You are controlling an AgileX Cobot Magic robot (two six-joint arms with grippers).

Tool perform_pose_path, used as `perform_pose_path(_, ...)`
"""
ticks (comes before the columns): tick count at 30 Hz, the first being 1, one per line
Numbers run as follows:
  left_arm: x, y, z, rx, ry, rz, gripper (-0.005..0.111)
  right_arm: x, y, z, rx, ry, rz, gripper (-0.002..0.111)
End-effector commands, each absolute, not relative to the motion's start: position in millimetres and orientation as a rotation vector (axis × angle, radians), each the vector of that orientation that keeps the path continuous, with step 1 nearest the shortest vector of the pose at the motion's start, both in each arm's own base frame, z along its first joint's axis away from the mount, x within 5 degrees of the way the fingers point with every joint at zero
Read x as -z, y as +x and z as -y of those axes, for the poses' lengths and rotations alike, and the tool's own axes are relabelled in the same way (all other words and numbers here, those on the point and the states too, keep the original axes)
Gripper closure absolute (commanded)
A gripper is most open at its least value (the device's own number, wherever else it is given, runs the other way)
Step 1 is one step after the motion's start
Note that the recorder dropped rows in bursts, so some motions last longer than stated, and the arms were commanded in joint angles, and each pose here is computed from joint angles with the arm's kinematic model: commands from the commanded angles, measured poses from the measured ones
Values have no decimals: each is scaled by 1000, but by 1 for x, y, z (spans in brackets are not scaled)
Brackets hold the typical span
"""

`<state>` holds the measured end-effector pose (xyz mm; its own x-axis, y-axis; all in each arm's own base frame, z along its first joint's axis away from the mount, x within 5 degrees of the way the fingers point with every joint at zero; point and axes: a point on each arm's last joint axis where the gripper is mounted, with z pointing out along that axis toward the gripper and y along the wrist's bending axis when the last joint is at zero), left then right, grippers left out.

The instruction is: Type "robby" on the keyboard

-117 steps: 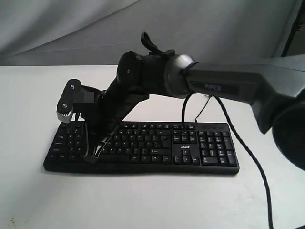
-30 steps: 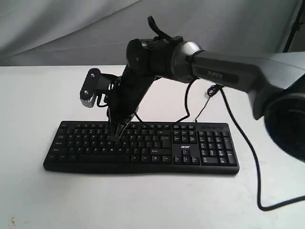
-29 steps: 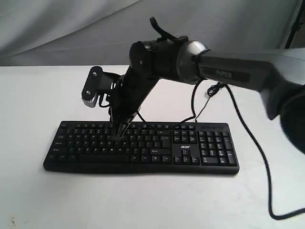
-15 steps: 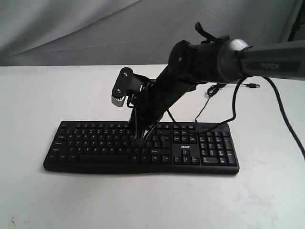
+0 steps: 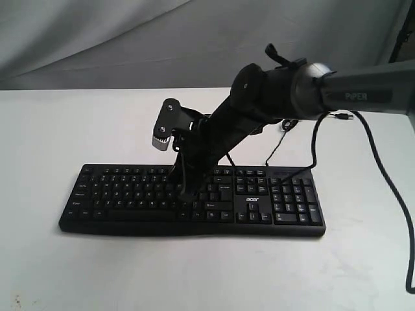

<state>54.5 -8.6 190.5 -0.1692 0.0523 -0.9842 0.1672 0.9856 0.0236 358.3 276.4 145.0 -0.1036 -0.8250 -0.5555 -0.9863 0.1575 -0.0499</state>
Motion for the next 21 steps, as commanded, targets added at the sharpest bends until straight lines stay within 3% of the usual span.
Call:
perform_pose_path(1, -190, 54, 9, 104, 169, -1735, 107, -139, 361, -275, -451, -1701, -1988, 108)
perform_pose_path(21, -190, 54, 9, 104, 169, -1735, 107, -129, 365, -273, -438, -1686, -2011, 108)
